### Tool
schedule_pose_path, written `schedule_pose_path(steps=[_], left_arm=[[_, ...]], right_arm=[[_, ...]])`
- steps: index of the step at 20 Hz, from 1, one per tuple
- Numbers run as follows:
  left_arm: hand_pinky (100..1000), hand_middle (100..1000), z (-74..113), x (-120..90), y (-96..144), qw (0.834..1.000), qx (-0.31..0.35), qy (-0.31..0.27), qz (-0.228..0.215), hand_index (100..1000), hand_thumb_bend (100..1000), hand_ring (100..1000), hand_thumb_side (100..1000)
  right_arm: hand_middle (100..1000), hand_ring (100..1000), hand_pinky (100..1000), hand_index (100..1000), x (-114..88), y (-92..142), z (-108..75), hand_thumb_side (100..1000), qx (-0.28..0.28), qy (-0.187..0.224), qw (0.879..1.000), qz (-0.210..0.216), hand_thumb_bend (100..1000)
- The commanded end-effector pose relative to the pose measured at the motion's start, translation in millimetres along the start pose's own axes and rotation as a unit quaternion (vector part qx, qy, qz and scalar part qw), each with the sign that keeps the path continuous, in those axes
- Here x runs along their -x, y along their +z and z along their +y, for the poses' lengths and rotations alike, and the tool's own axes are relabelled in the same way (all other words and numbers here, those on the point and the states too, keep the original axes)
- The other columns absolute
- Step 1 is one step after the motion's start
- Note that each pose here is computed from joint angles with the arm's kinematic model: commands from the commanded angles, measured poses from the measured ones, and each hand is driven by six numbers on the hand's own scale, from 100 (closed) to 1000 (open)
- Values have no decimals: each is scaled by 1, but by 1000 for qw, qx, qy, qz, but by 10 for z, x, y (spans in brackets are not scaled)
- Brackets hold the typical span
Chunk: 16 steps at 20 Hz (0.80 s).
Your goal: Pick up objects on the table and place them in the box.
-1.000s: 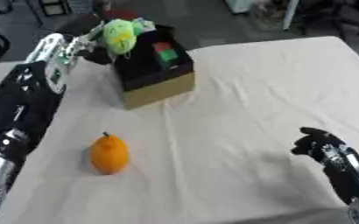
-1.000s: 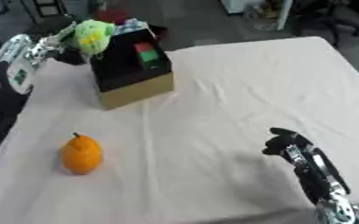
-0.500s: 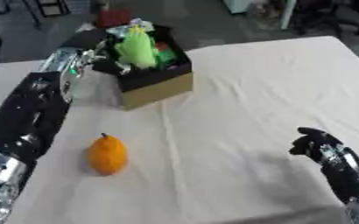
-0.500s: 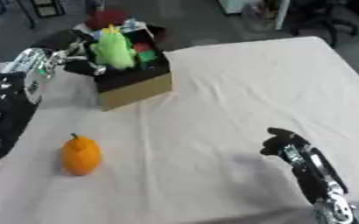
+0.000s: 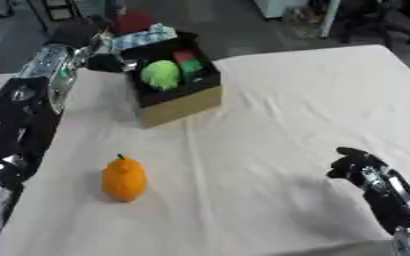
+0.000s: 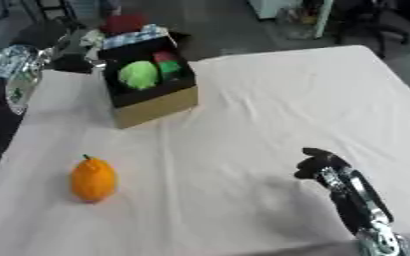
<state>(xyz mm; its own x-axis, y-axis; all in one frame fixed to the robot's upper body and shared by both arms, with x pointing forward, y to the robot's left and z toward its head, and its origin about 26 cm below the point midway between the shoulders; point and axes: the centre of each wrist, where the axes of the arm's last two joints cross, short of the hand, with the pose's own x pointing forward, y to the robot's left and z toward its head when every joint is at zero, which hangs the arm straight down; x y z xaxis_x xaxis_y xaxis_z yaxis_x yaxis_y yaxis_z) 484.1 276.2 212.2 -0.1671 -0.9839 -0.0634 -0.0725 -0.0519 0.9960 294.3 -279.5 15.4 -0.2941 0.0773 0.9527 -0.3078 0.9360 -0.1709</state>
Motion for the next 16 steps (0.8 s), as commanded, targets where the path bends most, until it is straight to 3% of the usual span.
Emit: schedule_pose_path(steps=[1,5,9,16], left_arm=[[857,809,389,164,175,997,-17,-13,-71,909,542,777,545],[825,750,470,376,503,987,49,-3,-156,875,478,718,455],[815,718,500,544,884,972,122,-2,-202,859,444,696,429],[819,729,276,438,1176,941,230,-3,-247,865,432,717,452]], right_arm=[[584,600,694,800,-57,-40,-56,737,0,10,1000,-11,100],[584,600,695,800,-60,-38,-72,737,1,13,1000,-10,100],[584,600,695,800,-58,-27,-90,738,2,16,1000,-7,100],[584,600,695,800,-55,-19,-98,737,0,19,1000,-5,100]])
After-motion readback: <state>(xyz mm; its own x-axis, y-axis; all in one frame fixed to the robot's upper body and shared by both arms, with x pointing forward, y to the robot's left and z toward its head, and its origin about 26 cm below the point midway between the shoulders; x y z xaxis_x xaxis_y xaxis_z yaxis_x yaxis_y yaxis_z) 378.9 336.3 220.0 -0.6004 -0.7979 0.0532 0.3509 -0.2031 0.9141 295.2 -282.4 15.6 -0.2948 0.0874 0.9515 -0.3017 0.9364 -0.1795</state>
